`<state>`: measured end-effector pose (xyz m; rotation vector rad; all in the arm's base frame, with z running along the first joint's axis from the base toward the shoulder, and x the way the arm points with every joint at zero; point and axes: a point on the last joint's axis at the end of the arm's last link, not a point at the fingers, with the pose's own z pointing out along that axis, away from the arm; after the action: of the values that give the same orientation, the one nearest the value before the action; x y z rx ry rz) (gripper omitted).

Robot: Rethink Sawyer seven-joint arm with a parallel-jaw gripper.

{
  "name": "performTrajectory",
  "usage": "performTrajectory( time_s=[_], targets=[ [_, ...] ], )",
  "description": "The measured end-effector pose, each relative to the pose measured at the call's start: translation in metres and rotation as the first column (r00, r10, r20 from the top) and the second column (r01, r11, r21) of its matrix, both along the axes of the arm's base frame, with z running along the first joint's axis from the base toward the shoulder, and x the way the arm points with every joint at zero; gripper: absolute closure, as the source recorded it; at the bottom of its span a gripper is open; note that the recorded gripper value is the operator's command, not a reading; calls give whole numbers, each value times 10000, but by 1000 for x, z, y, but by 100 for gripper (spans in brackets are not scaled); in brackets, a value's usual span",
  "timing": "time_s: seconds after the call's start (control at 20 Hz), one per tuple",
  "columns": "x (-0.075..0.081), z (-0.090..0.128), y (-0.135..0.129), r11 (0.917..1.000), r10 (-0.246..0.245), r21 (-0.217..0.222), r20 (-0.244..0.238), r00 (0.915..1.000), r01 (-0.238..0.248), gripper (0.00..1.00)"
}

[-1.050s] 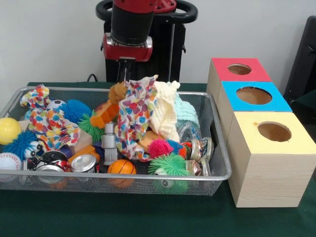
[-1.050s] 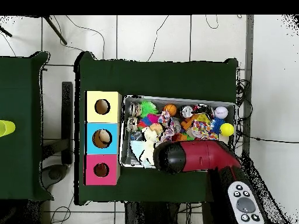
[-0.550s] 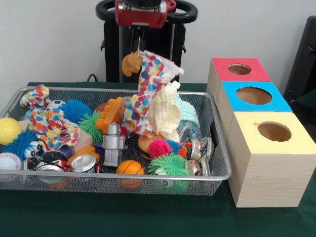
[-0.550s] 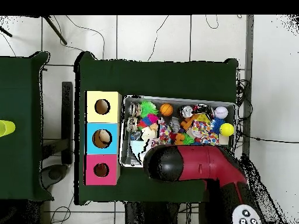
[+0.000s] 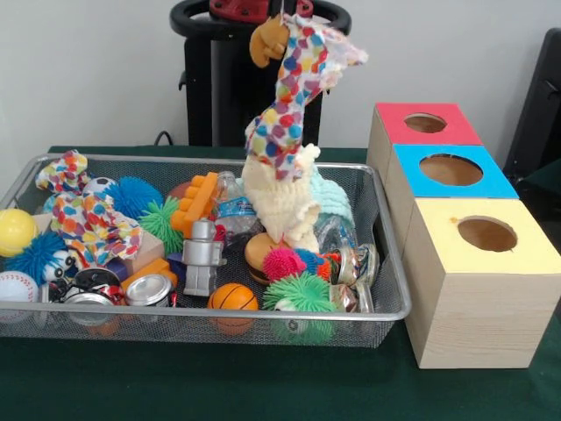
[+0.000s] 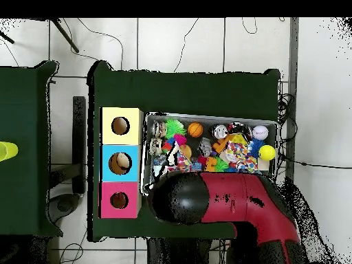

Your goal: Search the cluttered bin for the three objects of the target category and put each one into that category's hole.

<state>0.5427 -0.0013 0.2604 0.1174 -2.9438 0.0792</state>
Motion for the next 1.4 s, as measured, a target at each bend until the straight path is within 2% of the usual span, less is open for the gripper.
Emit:
performTrajectory(
  time_s=[0.25,0.35,0.5,0.65,0.8,0.9,0.95,1.15,1.4],
  targets=[
    [4,12,5,9998,196,-101,285,9994,-193,100],
    [7,2,-1,9987,433,-290,630,9971,-416,100],
    [14,-26,-14,9949,925,-532,1324,9869,-861,100],
    [19,-46,-26,9940,1054,-471,1874,9766,-982,100],
    [19,-57,-37,9958,910,-274,2106,9733,-872,100],
    [18,-63,-41,9955,948,-274,2100,9731,-910,100],
    [14,-76,-42,9922,1245,-354,2049,9708,-1198,100],
    [6,-100,-44,9837,1794,-462,1956,9641,-1737,100],
    [0,-120,-44,9743,2252,-492,1965,9543,-2198,100]
  ],
)
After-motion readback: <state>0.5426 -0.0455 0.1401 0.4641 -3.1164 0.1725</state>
